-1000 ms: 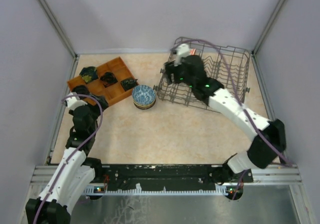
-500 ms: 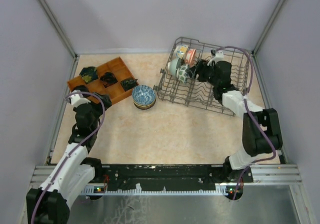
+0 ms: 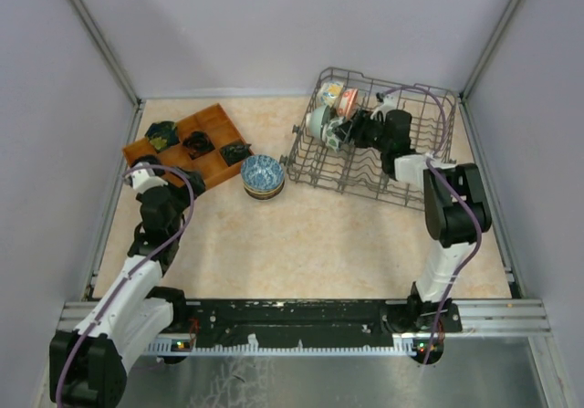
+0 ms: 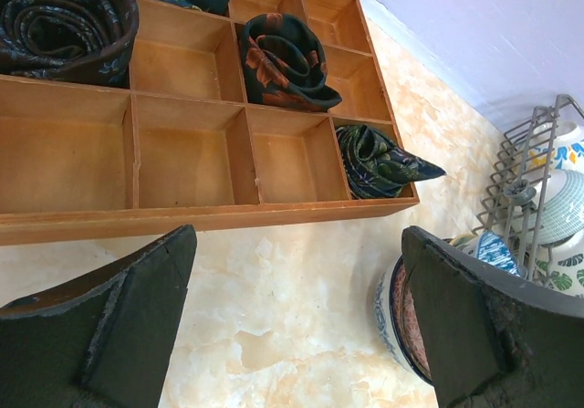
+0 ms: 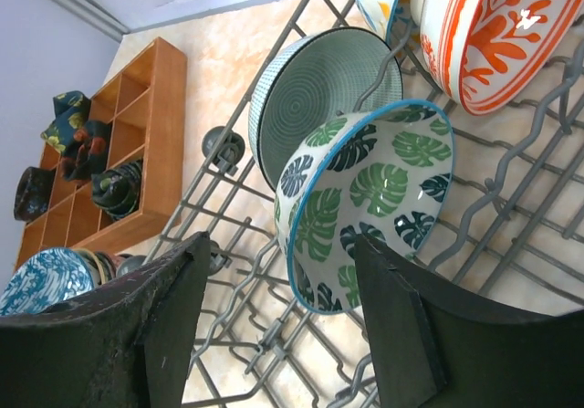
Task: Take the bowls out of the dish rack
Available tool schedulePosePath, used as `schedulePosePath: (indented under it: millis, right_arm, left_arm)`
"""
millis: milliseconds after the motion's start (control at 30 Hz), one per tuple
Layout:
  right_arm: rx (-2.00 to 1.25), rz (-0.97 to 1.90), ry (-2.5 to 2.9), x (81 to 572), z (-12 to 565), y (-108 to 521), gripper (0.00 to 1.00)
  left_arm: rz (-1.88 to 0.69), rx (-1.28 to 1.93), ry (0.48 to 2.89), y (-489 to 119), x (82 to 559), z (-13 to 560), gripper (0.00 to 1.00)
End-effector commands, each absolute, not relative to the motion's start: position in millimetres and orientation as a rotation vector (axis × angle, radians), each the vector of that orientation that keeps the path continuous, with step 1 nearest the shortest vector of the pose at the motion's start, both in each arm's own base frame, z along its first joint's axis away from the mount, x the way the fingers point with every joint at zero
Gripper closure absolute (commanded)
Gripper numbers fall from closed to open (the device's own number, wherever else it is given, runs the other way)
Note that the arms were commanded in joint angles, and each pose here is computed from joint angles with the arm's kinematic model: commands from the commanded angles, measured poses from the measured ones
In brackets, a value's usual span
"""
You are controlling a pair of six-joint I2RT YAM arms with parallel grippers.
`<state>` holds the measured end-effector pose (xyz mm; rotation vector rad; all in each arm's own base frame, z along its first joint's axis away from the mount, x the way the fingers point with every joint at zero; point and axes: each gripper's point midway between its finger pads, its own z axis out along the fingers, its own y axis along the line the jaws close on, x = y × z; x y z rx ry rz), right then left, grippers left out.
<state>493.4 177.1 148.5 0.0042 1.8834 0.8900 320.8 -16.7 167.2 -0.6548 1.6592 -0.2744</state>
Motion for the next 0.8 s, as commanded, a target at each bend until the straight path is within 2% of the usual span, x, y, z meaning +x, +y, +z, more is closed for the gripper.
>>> schedulePosePath:
  millis: [0, 400, 600, 767]
  right_arm:
    - [-0.055, 0.932, 1.753, 513, 185, 186, 0.36]
    - [-0.050, 1.001, 1.742, 523, 174, 195, 0.56]
    - [-0.040, 1.023, 1.746, 525, 167, 198, 0.61]
    - [-0.034, 1.038, 1.739, 525, 166, 199, 0.72]
  left_arm:
    - [-0.287, -0.656, 1.627, -16, 325, 173, 0.00]
    - [-0.267, -0.660, 1.629, -13, 325, 172, 0.01]
    - [-0.267, -0.660, 1.628, -13, 324, 172, 0.01]
    - [-0.265, -0.662, 1.626, -13, 323, 172, 0.01]
